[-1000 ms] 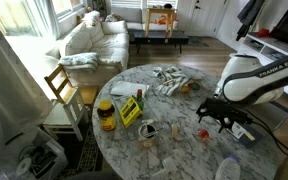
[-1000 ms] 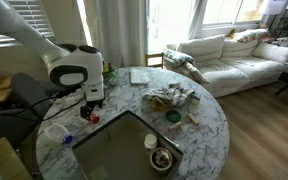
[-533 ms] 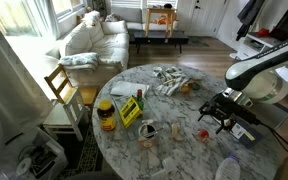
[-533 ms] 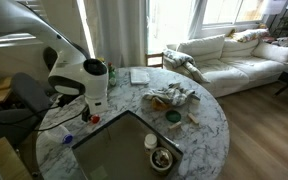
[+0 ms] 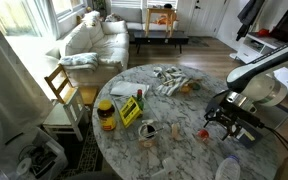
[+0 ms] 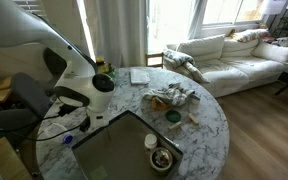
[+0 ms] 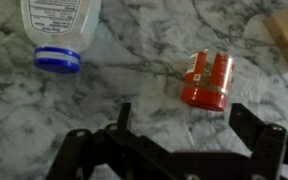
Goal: Put the container with the red lid upright and put the wooden block on top of it then place the container and block in the yellow tin on the left
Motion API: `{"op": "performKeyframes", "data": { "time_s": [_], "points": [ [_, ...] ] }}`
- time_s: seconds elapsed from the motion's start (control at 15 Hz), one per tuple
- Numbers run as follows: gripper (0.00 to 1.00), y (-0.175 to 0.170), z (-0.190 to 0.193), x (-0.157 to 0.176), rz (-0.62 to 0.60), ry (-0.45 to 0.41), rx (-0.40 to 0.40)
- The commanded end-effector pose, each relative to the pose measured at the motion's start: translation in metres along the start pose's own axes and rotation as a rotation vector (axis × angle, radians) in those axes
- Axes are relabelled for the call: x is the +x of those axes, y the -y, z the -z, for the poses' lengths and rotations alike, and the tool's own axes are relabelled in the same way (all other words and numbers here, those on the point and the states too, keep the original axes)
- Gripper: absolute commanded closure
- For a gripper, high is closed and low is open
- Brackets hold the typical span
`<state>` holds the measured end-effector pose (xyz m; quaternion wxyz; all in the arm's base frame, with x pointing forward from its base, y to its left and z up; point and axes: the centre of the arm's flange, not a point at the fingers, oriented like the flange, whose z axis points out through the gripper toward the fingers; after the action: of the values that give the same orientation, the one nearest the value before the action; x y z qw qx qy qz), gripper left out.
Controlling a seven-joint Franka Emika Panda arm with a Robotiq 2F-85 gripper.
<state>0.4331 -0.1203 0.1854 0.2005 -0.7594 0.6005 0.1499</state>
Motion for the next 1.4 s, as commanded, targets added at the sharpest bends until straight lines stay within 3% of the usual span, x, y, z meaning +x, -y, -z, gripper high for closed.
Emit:
{"op": "performKeyframes", "data": {
  "time_s": [0.0,0.4,0.47,0.53,0.67,1.0,1.07,1.33],
  "points": [
    [0.0,0.005,-0.018,0.004,-0.018,0.056,-0.016],
    [0.0,0.011,-0.03,0.007,-0.063,0.099,0.017],
    [0.05,0.012,-0.031,0.008,-0.074,0.109,0.025],
    [0.27,0.013,-0.033,0.009,-0.094,0.105,0.031],
    [0.32,0.017,-0.034,0.008,-0.129,0.112,0.036],
    [0.72,0.035,-0.026,-0.012,-0.206,0.065,-0.027],
    [0.76,0.04,-0.024,-0.018,-0.215,0.051,-0.042],
    [0.76,0.063,-0.02,-0.052,-0.186,-0.086,-0.111]
  ]
}}
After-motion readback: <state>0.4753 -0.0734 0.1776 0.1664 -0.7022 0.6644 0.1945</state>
